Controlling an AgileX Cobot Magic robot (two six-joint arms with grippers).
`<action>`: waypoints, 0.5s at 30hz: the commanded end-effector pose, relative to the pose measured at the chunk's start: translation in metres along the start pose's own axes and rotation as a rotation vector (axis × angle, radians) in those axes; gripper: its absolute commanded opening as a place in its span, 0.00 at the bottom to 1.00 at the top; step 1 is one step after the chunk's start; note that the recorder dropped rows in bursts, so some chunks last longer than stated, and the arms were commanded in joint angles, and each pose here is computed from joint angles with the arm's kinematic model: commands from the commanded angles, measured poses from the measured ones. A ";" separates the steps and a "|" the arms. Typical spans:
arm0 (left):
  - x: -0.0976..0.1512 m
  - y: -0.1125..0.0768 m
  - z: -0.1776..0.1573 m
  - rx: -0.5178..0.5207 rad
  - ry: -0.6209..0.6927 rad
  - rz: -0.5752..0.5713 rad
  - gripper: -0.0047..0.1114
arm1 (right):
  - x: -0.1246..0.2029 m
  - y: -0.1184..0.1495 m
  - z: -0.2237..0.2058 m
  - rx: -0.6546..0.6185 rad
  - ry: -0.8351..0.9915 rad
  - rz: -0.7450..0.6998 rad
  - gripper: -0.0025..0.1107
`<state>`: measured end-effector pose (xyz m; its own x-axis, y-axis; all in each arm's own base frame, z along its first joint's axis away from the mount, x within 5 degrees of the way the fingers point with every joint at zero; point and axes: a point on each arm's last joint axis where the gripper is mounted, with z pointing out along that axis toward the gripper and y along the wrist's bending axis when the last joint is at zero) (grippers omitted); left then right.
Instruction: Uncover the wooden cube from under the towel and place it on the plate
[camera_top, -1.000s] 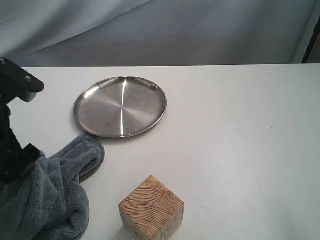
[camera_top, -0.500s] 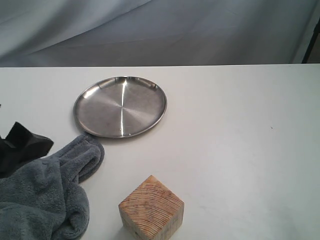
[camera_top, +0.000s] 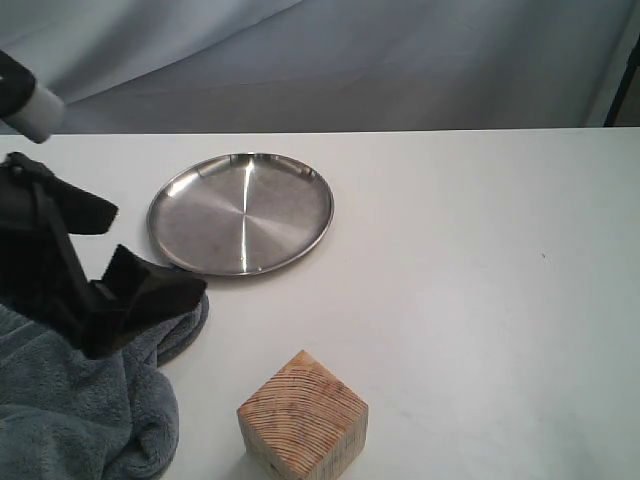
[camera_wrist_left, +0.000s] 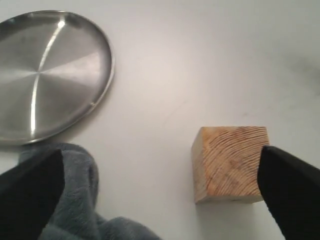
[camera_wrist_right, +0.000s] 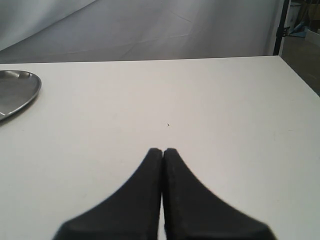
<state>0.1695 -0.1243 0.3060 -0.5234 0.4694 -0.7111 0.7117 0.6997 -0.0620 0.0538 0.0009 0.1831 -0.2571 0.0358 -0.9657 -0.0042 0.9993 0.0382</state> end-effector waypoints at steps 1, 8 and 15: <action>-0.006 -0.005 0.023 0.117 -0.031 0.033 0.94 | 0.001 0.000 0.000 0.003 -0.005 -0.009 0.02; -0.007 -0.007 0.059 0.244 0.003 -0.063 0.94 | 0.001 0.000 0.000 0.003 -0.005 -0.009 0.02; 0.000 -0.005 0.080 0.264 0.070 -0.079 0.94 | 0.001 0.000 0.000 0.003 -0.005 -0.006 0.02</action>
<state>0.2022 -0.1683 0.2567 -0.5958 0.4620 -0.6569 0.7655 0.5742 -0.2905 0.0538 0.0009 0.1831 -0.2571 0.0358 -0.9657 -0.0042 0.9993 0.0382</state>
